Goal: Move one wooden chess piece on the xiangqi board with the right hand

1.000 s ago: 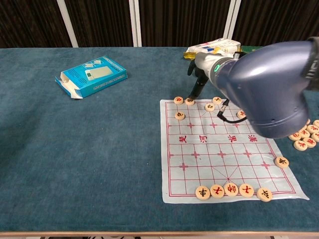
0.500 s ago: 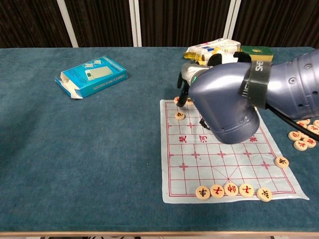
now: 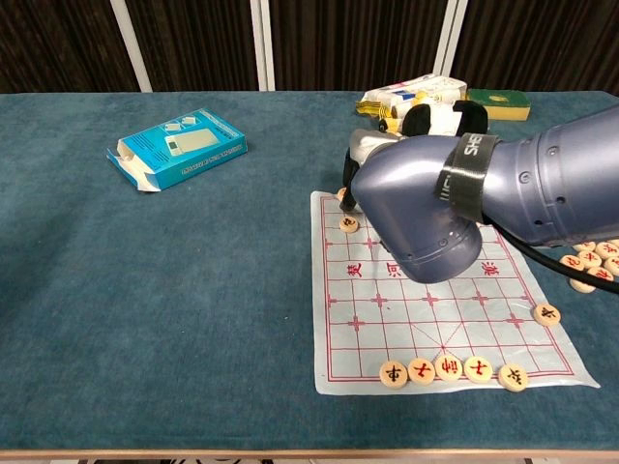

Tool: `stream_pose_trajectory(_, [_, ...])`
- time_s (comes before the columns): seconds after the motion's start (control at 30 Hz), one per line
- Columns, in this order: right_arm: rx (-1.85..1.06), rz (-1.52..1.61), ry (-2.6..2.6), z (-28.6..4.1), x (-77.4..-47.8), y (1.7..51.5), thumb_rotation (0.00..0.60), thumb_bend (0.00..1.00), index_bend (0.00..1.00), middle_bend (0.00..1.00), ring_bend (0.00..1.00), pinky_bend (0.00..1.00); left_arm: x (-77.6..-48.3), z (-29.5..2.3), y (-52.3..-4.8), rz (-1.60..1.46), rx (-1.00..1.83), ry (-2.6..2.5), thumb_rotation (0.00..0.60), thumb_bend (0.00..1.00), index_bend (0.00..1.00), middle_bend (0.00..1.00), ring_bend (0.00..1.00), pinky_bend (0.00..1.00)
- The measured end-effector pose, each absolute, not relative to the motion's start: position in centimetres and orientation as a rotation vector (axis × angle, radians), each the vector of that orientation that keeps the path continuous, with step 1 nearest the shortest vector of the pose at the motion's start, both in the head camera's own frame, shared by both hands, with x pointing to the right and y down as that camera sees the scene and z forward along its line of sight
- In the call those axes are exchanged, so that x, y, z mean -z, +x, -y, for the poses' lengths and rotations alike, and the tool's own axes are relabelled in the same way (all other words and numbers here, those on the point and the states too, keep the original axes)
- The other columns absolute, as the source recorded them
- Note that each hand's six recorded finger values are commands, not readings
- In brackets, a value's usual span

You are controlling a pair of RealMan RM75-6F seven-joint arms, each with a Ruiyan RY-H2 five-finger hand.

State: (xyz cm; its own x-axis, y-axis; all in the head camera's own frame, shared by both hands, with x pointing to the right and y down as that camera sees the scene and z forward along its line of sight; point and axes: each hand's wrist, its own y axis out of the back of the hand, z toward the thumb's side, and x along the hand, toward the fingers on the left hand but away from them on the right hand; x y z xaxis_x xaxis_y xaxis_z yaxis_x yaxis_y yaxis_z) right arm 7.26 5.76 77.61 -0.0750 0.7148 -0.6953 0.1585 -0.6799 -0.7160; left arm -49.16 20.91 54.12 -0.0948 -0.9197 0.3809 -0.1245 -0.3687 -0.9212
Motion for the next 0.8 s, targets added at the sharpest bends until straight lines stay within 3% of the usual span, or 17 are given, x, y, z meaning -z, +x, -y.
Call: stream_pose_trajectory(0.8, [-1.811, 0.95, -1.777, -5.19, -77.53, 7.41, 0.6, 0.35, 0.45, 0.0, 0.0, 0.0, -54.24, -20.92, -49.15, -1.165, 1.544, -1.512, 0.6, 0.01, 0.0, 0.0, 0.0, 0.04])
